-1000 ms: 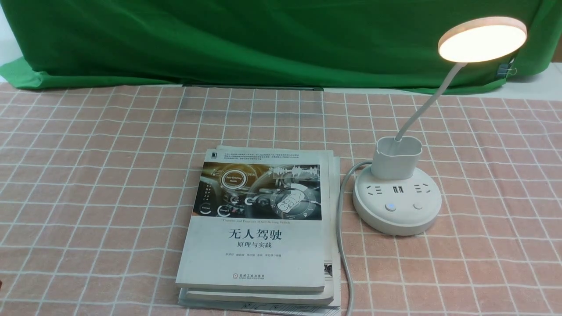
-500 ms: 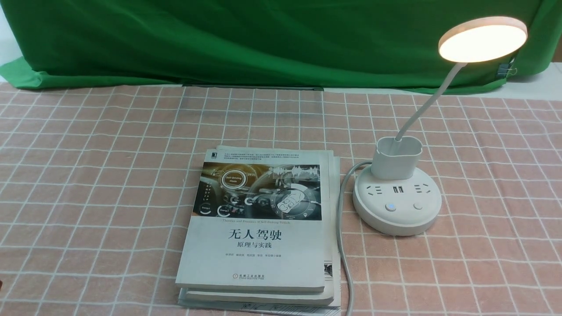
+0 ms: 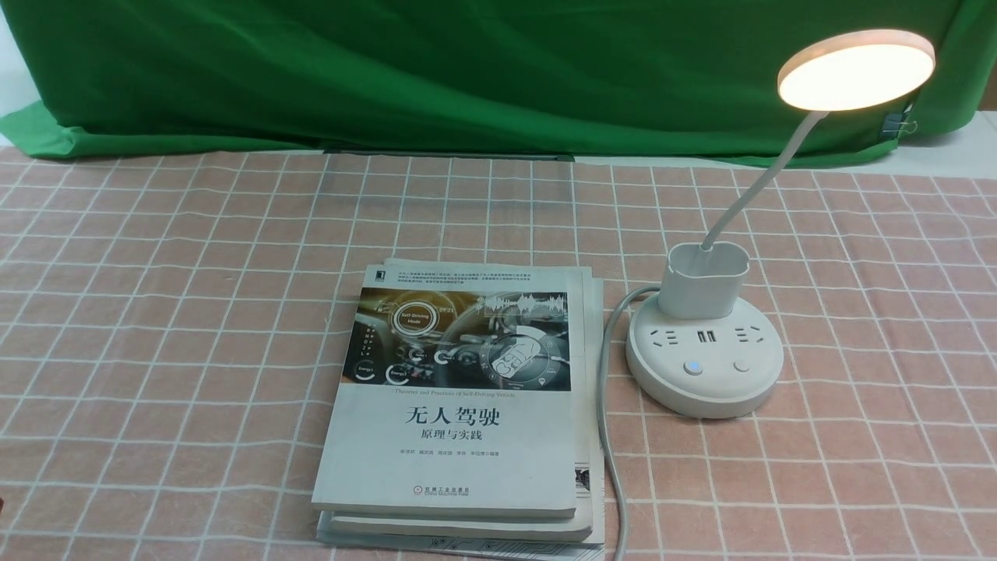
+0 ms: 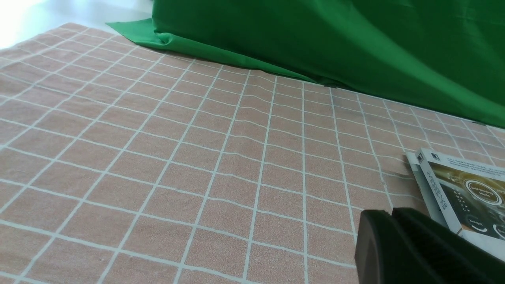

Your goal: Turn on the table lamp on the pink coffee tablecloth with your hand.

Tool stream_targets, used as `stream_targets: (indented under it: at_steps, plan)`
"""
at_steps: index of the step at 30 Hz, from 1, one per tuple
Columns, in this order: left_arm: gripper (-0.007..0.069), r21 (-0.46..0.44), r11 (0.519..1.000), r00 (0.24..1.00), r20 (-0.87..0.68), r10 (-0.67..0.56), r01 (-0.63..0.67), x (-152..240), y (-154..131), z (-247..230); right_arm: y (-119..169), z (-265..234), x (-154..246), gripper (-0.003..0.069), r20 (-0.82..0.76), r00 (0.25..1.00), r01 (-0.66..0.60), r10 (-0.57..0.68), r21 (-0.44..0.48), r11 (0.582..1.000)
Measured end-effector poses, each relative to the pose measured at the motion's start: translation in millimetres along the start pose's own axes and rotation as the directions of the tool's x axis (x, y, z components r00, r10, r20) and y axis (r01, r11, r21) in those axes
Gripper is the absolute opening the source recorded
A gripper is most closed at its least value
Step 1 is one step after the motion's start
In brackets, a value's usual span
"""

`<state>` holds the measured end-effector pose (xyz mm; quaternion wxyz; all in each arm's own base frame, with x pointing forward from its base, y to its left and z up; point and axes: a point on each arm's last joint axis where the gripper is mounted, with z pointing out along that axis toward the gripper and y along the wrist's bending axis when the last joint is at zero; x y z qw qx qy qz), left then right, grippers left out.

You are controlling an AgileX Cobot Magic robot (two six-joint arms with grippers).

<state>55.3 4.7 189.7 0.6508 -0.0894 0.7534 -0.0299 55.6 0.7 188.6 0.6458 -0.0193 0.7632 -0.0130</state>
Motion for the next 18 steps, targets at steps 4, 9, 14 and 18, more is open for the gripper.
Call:
stream_targets:
  at_steps: [4,9,14,18]
  plan:
    - [0.0019,0.0,1.0,1.0,0.0,0.0,0.0,0.0,0.0,0.0,0.0,0.0,0.0,0.0047,0.0,1.0,0.0,0.0,0.0,1.0]
    - [0.0019,0.0,1.0,1.0,0.0,0.0,0.0,0.0,0.0,0.0,0.0,0.0,0.0,0.0052,0.0,1.0,-0.001,0.001,0.0,1.0]
    - [0.0019,0.0,1.0,1.0,0.0,0.0,0.0,0.0,0.0,0.0,0.0,0.0,0.0,0.007,0.0,1.0,-0.002,0.002,0.0,1.0]
    - [0.0019,0.0,1.0,1.0,0.0,0.0,0.0,0.0,0.0,0.0,0.0,0.0,0.0,0.0088,0.0,1.0,-0.002,0.002,0.0,1.0]
